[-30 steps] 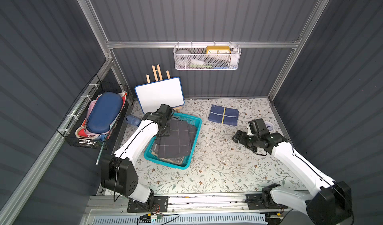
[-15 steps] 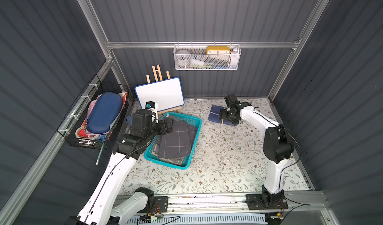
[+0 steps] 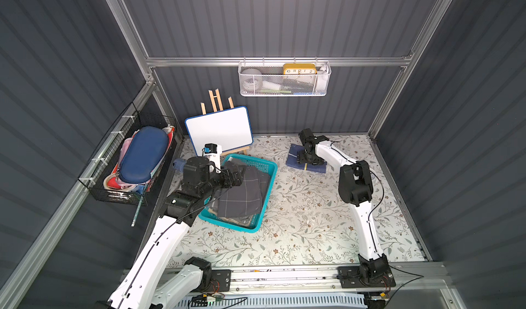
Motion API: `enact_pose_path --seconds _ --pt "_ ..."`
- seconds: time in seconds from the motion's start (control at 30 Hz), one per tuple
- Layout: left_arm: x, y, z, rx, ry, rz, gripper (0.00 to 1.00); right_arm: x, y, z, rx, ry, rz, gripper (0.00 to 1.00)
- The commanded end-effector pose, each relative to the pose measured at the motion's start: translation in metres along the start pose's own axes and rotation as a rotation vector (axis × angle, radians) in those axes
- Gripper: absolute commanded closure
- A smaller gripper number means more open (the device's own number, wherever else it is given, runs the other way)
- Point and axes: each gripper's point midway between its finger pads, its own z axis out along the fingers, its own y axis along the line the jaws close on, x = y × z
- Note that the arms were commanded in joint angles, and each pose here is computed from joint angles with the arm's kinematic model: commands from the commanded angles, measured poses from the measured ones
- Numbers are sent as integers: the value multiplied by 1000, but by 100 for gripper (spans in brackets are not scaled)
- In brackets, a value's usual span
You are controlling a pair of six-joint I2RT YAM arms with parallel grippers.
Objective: Put the folded pillowcase in the basket
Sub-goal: Adjust the pillowcase at the center of the board.
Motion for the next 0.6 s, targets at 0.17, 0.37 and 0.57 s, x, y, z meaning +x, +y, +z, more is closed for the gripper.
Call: enact_pose_path --seconds 0.17,0.37,0.57 --pt "-1 -7 3 49 -10 -15 1 41 -13 -2 7 182 6 12" --pt "9 -9 8 74 21 -36 1 90 -16 -10 -40 225 30 14" --pt "22 -9 21 100 65 -49 0 135 -14 -39 -104 199 88 15"
